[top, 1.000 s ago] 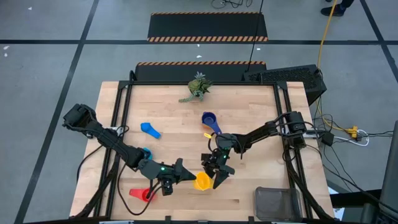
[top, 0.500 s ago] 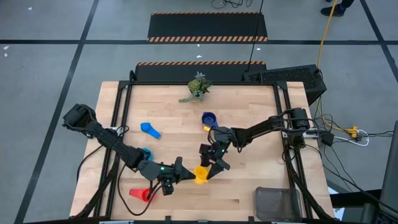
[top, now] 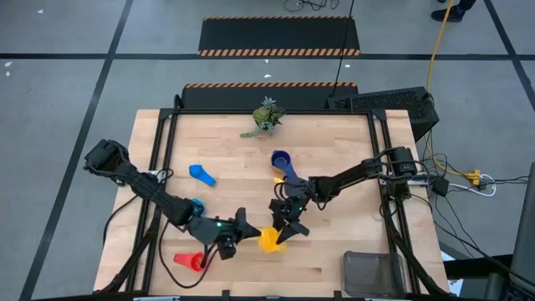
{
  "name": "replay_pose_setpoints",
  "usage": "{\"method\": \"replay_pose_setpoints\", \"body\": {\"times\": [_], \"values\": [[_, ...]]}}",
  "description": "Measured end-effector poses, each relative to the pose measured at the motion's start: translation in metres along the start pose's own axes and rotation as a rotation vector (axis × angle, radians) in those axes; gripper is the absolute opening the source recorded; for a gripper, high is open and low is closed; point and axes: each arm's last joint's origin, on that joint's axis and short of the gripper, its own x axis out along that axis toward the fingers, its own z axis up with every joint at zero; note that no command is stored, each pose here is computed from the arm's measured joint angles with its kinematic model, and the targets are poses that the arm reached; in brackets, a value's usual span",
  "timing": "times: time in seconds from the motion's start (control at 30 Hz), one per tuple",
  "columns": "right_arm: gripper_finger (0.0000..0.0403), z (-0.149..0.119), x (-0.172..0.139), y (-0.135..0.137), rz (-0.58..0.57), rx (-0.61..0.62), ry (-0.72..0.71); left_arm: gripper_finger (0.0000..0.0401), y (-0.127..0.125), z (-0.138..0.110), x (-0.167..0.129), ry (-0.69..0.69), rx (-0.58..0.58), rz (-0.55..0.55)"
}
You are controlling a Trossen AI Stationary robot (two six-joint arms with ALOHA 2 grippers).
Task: Nest measuring cups in basket
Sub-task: Stack the yellow measuring cups on top of the violet measuring cups
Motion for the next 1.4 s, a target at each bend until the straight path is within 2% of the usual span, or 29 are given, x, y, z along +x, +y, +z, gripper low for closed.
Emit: {"method": "replay_pose_setpoints", "body": {"times": [0.3, 0.5, 0.73, 0.87, 0.93, 1.03, 1.23, 1.4], "values": [[0.0016, 0.002, 0.001, 0.003, 0.013, -0.04, -0.012, 0.0001, -0.003, -0.001, 0.0, 0.012, -0.013, -0.019], [0.0002, 0.0, 0.001, 0.001, -0.006, -0.033, 0.006, 0.0, -0.005, 0.001, -0.001, 0.004, -0.057, -0.022], [0.0005, -0.016, 0.016, 0.004, -0.168, -0.033, 0.049, 0.0, -0.013, 0.014, -0.009, -0.037, -0.223, -0.051], [0.0028, -0.026, 0.042, 0.02, -0.319, -0.108, 0.152, 0.0, -0.02, 0.024, -0.015, -0.078, -0.339, -0.087], [0.0053, -0.027, 0.055, 0.031, -0.411, -0.173, 0.169, 0.0, -0.024, 0.029, -0.018, -0.109, -0.415, -0.125], [0.0105, -0.024, 0.067, 0.044, -0.536, -0.255, 0.123, 0.0, -0.028, 0.034, -0.022, -0.121, -0.553, -0.152], [0.0215, -0.002, 0.066, 0.041, -0.565, -0.233, -0.018, 0.0, -0.039, 0.049, -0.034, -0.137, -0.778, -0.21], [0.0255, 0.012, 0.07, 0.029, -0.565, -0.169, -0.054, 0.0, -0.053, 0.061, -0.041, -0.132, -0.975, -0.263]]}}
